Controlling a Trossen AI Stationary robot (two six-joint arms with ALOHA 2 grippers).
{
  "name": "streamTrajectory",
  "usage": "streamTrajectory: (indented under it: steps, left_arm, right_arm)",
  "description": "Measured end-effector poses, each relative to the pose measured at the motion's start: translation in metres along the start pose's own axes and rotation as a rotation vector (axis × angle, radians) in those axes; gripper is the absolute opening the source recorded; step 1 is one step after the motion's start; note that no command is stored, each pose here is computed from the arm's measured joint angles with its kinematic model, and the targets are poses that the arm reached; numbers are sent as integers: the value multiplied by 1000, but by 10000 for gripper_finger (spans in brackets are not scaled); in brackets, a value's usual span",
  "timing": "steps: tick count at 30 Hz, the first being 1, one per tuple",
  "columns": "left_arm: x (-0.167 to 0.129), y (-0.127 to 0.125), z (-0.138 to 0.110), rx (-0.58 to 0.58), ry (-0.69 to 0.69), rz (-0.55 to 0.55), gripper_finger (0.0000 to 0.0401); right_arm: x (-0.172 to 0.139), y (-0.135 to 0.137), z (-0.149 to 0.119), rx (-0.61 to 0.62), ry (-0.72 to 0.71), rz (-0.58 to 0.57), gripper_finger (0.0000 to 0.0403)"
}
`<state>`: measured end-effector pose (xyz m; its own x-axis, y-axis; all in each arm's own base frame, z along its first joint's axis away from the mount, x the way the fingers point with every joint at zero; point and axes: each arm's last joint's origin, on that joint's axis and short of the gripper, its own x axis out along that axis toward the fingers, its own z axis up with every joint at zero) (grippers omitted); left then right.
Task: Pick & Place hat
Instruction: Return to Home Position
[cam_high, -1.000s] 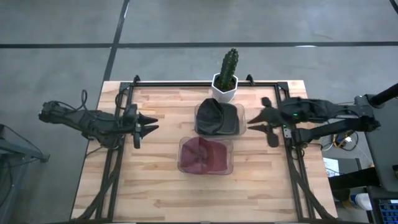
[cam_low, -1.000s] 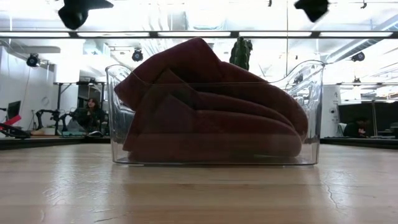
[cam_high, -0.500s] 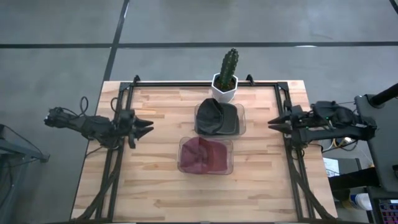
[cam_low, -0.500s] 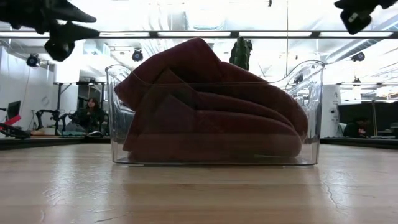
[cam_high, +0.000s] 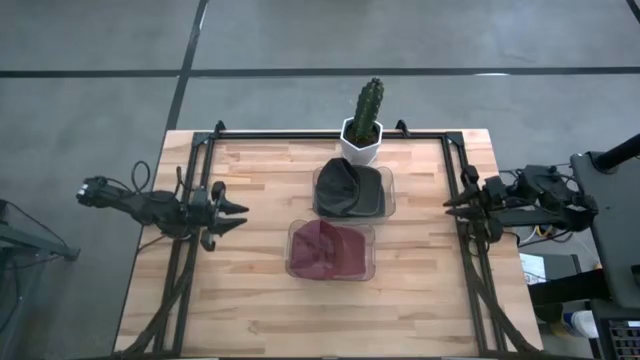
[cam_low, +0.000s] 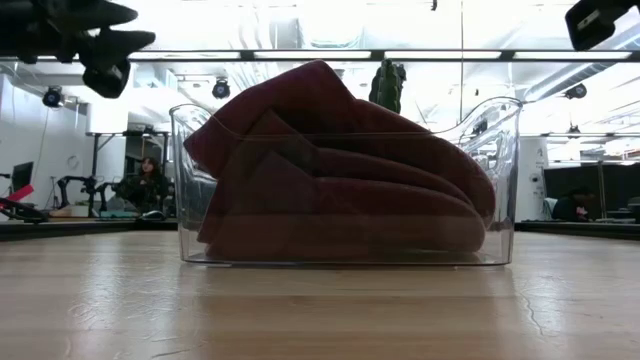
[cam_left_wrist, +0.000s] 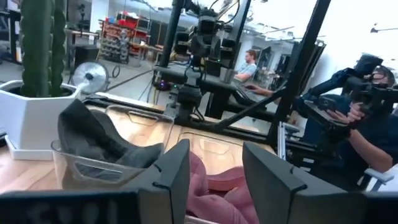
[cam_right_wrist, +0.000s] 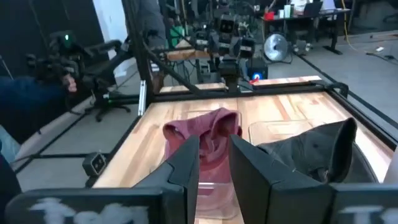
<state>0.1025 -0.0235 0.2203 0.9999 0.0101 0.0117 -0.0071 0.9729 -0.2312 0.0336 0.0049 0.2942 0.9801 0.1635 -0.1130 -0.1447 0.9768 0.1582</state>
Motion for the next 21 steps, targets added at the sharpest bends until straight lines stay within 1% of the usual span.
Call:
streamTrajectory:
  steps: [5, 8, 15, 18, 21]
  left_arm:
    - [0, 4, -16, -44, 20, 3, 140]
    - [1, 5, -24, -59, 5, -1, 140]
    - [3, 9, -41, -76, -68, -21, 140]
    - [3, 9, -43, -73, -67, -21, 140]
    - [3, 9, -43, -34, -64, -26, 140]
  right_arm:
    - [4, -1, -4, 8, -70, 6, 70]
    - [16, -5, -13, 13, -111, -10, 68]
    - [44, -12, -39, 63, -175, 6, 76]
    - [50, -14, -48, 60, -184, 12, 81]
    - [51, -15, -55, 60, -193, 16, 84]
